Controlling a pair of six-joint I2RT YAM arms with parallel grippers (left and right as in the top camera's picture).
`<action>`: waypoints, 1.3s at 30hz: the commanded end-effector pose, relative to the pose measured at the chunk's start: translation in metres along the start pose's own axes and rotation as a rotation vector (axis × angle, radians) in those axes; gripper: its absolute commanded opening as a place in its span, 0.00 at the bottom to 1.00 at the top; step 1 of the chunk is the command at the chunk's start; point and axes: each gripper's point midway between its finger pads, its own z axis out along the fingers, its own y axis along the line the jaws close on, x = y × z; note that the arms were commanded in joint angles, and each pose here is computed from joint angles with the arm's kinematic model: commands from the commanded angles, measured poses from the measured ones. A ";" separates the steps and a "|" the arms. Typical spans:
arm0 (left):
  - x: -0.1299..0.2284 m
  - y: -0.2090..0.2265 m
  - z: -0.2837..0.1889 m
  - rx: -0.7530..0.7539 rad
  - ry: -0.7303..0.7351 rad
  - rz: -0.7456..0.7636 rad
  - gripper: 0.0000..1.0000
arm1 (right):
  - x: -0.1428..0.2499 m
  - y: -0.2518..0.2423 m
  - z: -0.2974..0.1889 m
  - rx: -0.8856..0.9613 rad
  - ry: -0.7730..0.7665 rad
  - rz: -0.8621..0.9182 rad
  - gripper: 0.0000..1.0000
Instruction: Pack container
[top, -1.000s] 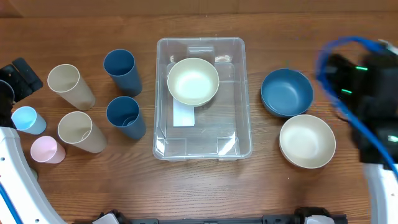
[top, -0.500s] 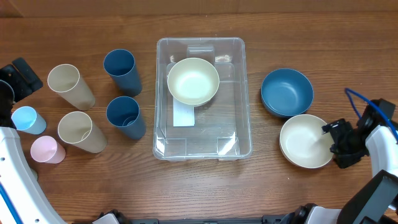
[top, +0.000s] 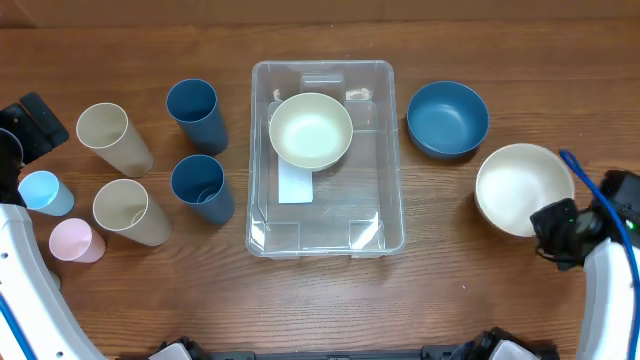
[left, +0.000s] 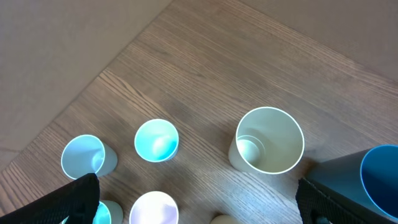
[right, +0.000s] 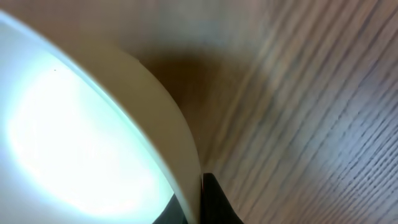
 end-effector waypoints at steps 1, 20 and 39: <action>-0.006 -0.001 -0.004 0.011 -0.016 -0.022 1.00 | 0.002 0.057 -0.059 -0.261 -0.102 -0.125 0.04; -0.006 -0.001 -0.004 0.011 -0.016 -0.022 1.00 | 0.197 0.347 0.038 -0.456 0.134 -1.054 0.04; -0.006 -0.001 -0.003 0.011 -0.014 -0.022 1.00 | -0.056 0.258 -0.020 -0.154 -0.076 -0.544 0.76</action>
